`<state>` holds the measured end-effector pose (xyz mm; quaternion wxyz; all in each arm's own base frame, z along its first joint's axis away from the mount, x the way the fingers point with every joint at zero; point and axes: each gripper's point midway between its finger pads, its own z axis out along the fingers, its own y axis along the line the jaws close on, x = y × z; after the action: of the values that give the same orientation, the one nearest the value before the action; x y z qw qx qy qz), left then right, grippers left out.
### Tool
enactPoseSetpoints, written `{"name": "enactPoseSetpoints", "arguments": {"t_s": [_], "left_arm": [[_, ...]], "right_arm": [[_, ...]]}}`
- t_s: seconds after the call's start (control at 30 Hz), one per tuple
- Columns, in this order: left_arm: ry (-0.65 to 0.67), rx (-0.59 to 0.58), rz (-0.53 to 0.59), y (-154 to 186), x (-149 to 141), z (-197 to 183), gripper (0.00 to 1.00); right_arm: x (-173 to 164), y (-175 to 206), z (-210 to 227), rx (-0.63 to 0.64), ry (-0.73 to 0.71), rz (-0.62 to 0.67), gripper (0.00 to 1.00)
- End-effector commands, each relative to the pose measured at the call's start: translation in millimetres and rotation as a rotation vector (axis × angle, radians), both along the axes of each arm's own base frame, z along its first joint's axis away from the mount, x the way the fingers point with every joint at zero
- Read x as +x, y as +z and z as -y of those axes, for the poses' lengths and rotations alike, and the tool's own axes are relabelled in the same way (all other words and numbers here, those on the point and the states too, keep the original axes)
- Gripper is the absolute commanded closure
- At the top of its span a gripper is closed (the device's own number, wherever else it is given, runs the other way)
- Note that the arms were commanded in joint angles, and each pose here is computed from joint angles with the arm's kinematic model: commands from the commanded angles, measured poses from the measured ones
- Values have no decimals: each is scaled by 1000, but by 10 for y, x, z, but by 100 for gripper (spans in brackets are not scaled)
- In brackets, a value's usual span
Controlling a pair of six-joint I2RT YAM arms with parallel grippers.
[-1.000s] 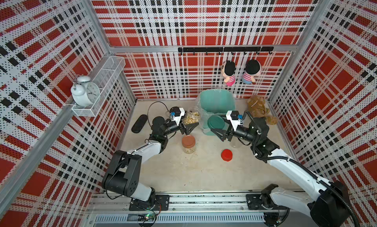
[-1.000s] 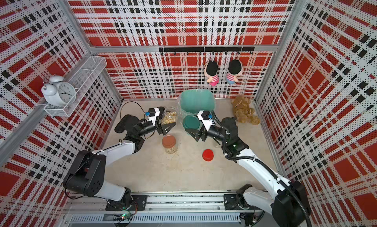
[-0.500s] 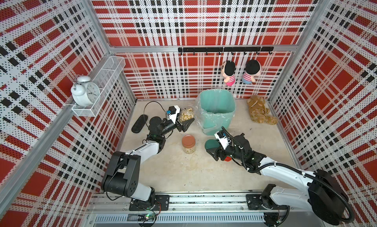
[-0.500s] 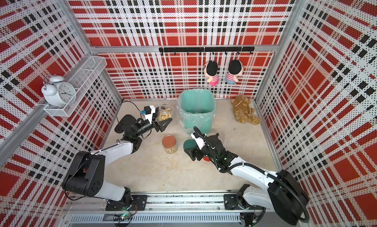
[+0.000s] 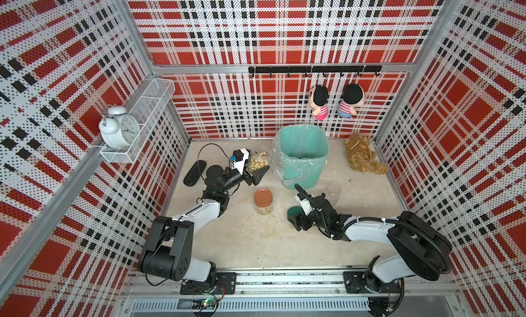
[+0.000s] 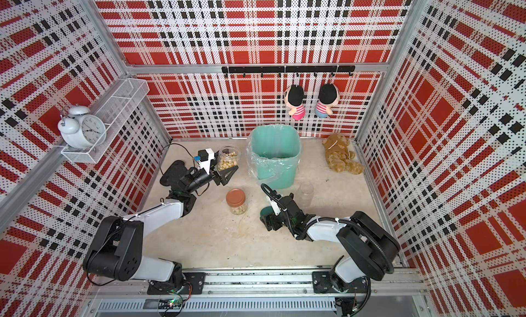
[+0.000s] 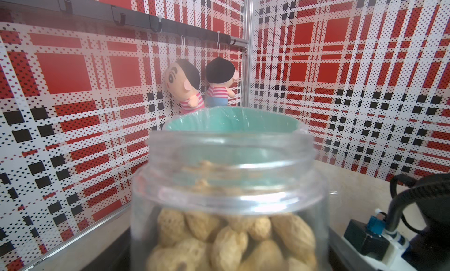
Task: Empty moldy peanuts from jars
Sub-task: Place the lid at the center of the board.
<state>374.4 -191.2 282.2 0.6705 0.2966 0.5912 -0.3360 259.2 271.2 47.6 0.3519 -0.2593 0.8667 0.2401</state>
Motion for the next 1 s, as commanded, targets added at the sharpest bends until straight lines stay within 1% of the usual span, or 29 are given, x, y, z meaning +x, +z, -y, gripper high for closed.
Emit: {"name": "enactPoseSetpoints", "arguments": {"t_s": [0.0,0.23,0.27,0.47,0.6,0.67,0.83,0.97], "left_arm": [[26,-36,147,423,-96,-94,100],[38,-36,156,490,-85,-138,100],[38,-36,157,494,-84,-139,100],[39,-36,154,495,-63,-132,100],[40,-36,164,538,-47,-124,100],[40,-33,171,573,-28,-121,100],[39,3,191,705,73,-95,100],[49,42,222,863,176,-62,100]], "right_arm": [[108,60,-94,14,-24,17,37],[115,10,-123,-2,-20,14,22],[110,12,-126,-4,-16,15,1],[128,99,-130,10,-17,42,0],[157,289,-173,52,-13,84,0],[167,466,-180,95,-13,137,0],[152,1027,-105,225,-23,318,0],[113,1398,128,296,-95,454,0]]}}
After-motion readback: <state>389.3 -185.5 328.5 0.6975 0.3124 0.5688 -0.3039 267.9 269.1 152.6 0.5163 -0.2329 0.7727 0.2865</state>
